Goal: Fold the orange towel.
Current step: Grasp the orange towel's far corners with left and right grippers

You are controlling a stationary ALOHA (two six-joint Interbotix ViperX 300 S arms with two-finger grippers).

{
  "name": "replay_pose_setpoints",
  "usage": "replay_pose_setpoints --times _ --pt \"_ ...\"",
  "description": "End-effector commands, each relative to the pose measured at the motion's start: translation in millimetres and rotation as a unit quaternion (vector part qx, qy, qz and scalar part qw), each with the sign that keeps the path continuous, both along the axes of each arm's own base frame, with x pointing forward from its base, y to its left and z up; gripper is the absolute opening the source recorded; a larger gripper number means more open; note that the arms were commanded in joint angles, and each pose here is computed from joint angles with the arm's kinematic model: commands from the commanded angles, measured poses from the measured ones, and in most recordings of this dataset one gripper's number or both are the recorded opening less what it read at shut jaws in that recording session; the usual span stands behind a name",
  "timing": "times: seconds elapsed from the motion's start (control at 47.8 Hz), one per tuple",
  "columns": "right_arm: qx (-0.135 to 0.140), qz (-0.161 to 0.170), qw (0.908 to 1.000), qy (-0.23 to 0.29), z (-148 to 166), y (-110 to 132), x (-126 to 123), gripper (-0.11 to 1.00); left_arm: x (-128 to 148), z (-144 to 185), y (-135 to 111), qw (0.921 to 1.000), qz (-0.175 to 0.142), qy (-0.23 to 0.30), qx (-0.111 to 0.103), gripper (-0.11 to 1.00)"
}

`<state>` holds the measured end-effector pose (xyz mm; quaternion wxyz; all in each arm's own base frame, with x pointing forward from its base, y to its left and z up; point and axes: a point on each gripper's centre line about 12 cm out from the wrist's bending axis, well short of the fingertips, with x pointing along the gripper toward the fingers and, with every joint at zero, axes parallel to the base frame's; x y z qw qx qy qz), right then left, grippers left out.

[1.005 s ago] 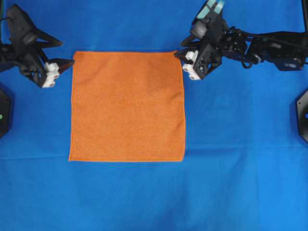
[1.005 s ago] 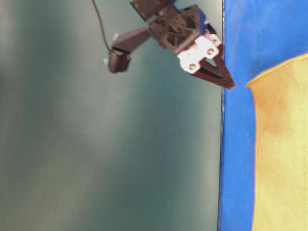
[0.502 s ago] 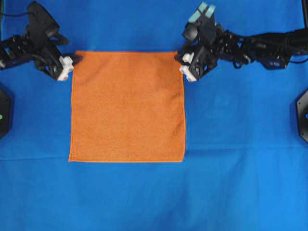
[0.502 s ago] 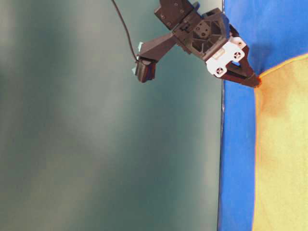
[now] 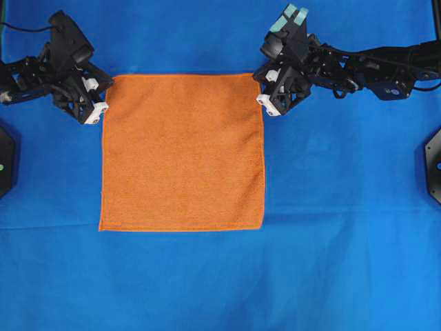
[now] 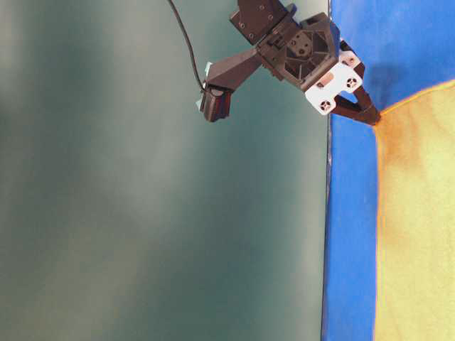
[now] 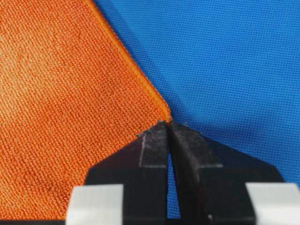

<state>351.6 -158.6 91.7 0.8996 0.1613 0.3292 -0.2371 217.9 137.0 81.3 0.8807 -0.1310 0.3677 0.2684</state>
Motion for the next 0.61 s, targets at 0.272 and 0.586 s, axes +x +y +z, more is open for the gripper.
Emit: replay_pose_setpoints --times 0.272,0.586 --pt "-0.011 -0.001 0.9993 -0.037 25.4 1.7 5.3 0.02 3.0 24.3 0.5 0.9994 -0.007 -0.025 0.02 0.01" --pt "-0.018 0.003 0.9984 -0.053 41.2 6.6 1.5 0.02 -8.3 47.5 -9.0 0.9988 -0.011 -0.04 0.027 0.01"
